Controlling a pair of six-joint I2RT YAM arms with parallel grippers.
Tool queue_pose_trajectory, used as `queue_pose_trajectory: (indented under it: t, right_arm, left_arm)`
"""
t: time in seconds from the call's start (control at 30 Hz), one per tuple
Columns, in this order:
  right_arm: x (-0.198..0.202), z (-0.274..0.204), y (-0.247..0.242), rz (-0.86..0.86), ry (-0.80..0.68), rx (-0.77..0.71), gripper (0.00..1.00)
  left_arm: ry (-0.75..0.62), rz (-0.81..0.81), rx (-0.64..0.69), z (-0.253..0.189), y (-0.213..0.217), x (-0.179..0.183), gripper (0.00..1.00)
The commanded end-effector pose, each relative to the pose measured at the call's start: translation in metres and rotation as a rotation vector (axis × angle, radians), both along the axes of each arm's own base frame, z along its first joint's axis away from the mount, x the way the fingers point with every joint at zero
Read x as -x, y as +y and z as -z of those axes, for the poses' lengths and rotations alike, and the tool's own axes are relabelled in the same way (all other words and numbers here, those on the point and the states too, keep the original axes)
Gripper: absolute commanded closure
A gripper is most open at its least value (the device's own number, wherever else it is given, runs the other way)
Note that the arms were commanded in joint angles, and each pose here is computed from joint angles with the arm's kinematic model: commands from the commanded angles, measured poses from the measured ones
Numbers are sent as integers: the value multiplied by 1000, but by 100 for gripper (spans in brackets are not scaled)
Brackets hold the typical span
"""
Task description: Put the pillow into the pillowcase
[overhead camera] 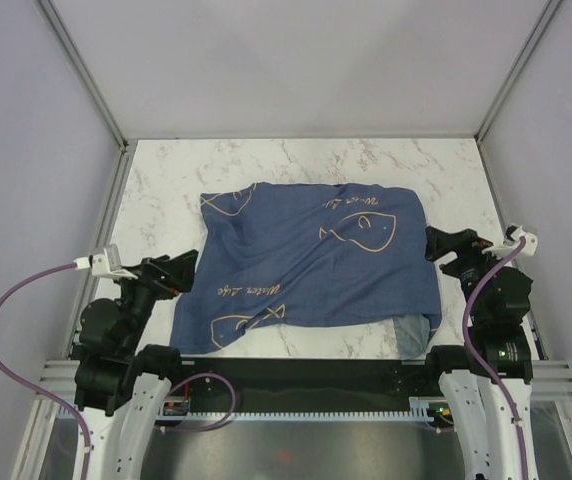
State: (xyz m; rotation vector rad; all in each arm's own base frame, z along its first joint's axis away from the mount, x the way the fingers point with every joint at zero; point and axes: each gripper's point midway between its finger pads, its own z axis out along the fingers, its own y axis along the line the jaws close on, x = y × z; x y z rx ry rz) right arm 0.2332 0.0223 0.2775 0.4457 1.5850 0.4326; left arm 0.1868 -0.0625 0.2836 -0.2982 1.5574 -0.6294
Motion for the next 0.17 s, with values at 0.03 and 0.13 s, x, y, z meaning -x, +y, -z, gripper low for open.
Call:
queue_pose_trajectory:
  t: [0.03, 0.13]
  right_arm:
    - [3, -8, -4, 20, -12, 15, 18]
    - [3, -9, -4, 21, -11, 13, 17]
  left_arm:
    - [-11, -24, -28, -3, 6, 2, 0]
    - [-9, -29, -30, -3, 6, 2, 0]
